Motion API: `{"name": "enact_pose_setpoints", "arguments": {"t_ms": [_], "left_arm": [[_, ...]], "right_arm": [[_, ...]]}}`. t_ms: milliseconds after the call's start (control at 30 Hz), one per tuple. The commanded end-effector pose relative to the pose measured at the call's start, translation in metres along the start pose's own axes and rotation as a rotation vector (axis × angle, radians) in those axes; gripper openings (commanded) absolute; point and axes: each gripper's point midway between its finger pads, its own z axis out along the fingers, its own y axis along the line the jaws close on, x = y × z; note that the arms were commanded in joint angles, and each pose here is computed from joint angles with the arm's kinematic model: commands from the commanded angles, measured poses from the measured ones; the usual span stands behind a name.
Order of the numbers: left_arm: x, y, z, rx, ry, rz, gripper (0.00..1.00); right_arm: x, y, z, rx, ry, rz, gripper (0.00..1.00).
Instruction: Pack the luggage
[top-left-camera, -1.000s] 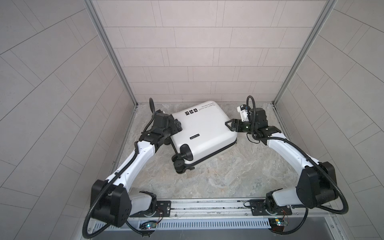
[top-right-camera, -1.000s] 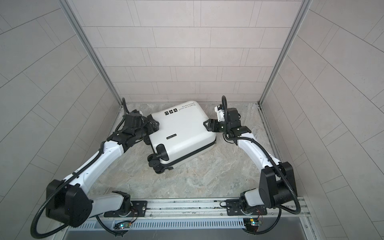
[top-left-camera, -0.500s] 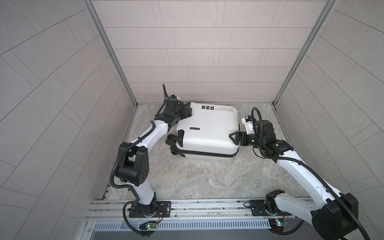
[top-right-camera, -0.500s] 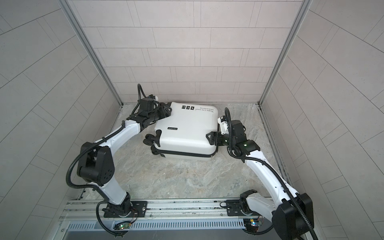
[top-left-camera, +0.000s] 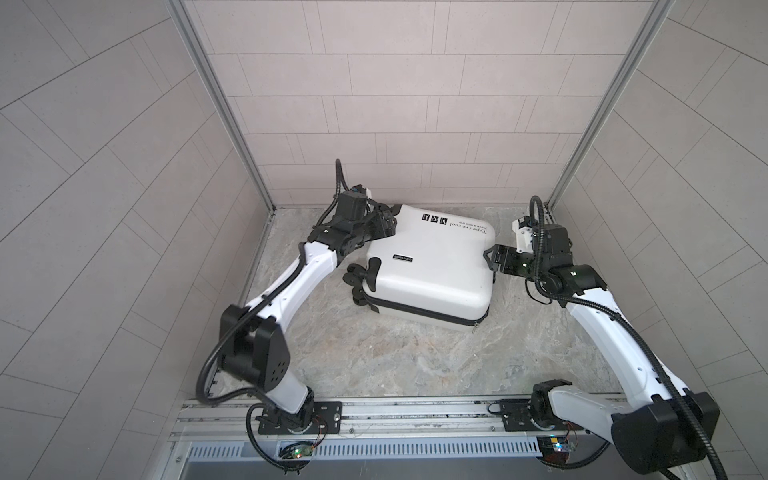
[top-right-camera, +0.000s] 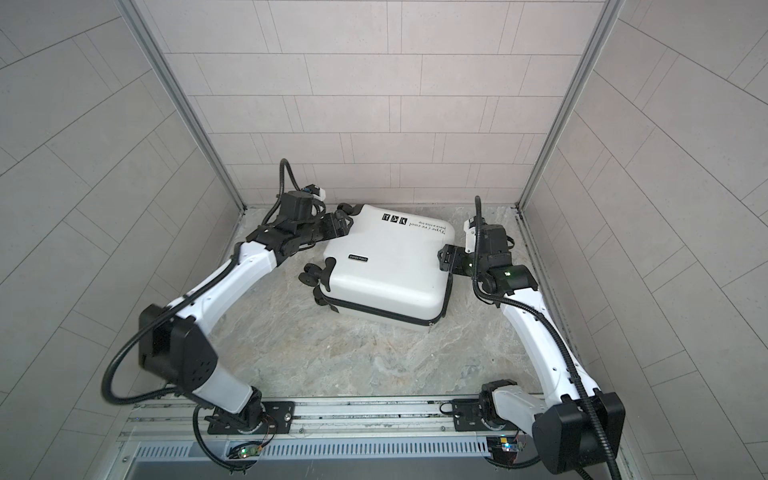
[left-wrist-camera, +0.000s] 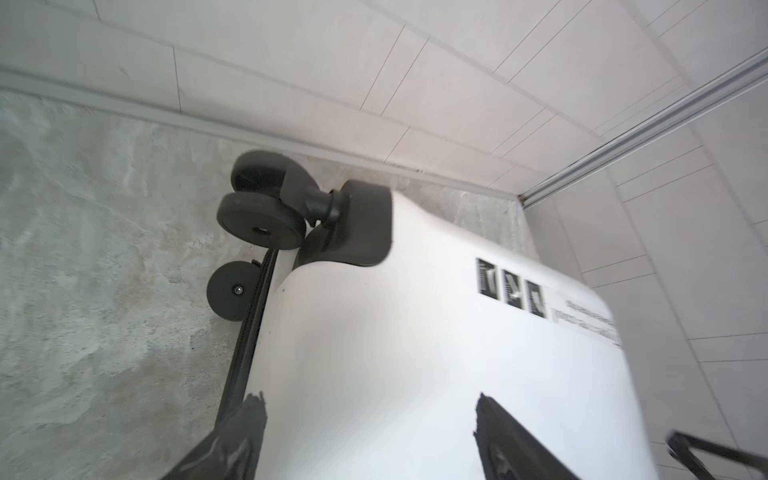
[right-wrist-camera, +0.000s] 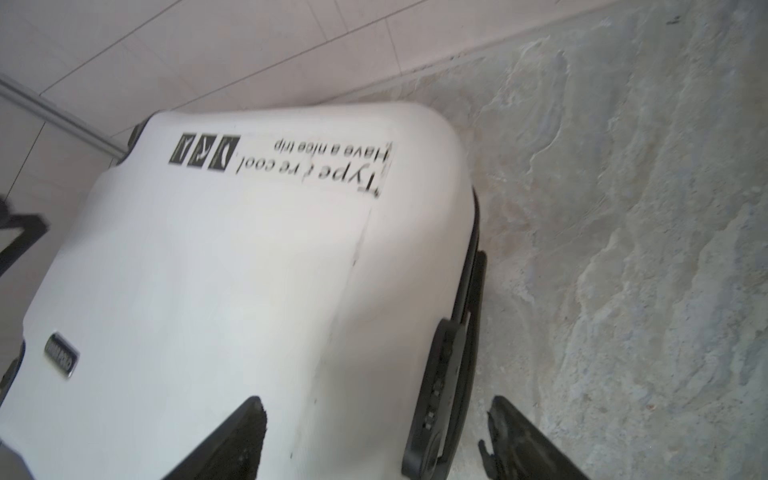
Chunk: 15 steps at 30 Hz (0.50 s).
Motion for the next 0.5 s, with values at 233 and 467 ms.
{"name": "enact_pose_setpoints", "arguments": {"t_ms": [233, 467], "left_arm": [[0.085, 0.032, -0.107, -0.082, -0.025, -0.139, 0.77], [0.166, 0.029, -0.101, -0.035, 0.095, -0.227, 0.77]], "right_arm": [[-0.089, -0.003, 0.072, -0.013, -0.07, 0.11, 0.85], [-0.101, 0.002, 0.13, -0.073, 0.02, 0.082, 0.81]]}}
